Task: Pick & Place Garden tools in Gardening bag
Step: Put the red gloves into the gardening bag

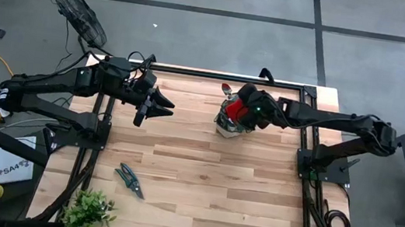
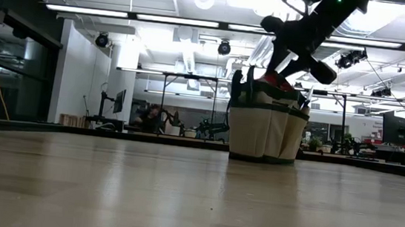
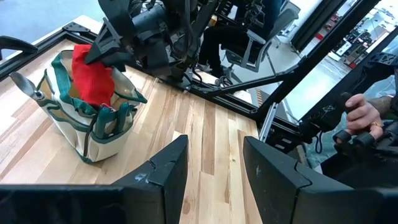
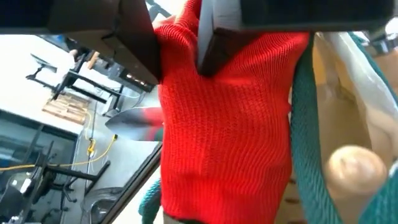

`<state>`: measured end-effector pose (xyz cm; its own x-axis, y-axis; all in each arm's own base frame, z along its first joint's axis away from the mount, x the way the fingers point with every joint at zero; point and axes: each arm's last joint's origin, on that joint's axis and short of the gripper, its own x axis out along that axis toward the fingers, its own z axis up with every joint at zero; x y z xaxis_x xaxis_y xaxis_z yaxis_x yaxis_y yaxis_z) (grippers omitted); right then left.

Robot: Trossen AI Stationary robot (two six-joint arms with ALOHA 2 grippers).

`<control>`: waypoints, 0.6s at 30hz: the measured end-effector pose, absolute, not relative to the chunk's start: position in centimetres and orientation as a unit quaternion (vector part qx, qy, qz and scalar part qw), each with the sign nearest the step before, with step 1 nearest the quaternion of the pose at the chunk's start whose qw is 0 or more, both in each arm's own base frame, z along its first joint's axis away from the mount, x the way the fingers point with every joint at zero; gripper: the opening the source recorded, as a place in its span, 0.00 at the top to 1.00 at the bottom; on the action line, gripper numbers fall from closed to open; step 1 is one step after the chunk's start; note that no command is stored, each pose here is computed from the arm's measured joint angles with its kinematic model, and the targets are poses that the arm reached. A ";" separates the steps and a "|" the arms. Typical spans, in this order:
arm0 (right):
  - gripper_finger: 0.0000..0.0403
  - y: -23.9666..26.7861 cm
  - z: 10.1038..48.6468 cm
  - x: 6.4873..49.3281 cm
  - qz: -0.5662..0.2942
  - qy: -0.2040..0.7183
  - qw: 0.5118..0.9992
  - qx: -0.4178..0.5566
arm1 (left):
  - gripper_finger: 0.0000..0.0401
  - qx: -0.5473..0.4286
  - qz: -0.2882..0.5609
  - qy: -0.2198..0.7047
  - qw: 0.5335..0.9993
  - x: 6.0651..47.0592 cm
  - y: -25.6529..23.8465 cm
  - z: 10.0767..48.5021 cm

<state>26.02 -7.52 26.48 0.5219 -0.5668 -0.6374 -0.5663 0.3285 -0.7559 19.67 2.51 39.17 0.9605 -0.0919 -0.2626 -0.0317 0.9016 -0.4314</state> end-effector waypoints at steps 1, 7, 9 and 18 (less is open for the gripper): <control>0.76 -7.5 26.6 26.0 -0.003 0.487 0.658 -0.574 | 0.62 -0.221 -0.016 0.140 0.965 19.7 2.5 39.2; 0.65 -7.4 27.2 25.5 -0.056 0.477 0.706 -0.520 | 0.62 -0.221 -0.016 0.140 0.965 19.7 2.5 39.2; 0.61 -7.4 27.5 25.3 -0.074 0.476 0.715 -0.506 | 0.62 -0.221 -0.017 0.140 0.965 19.7 2.5 39.2; 0.57 -6.8 28.2 24.4 -0.184 0.480 0.746 -0.424 | 0.62 -0.222 -0.017 0.140 0.965 19.7 2.5 39.1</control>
<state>24.44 -6.79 28.20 0.4721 -0.6810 -0.5598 -0.1323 0.5731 -0.8088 19.68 2.51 39.14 0.9600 -0.0951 -0.2635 -0.0295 0.9011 -0.4327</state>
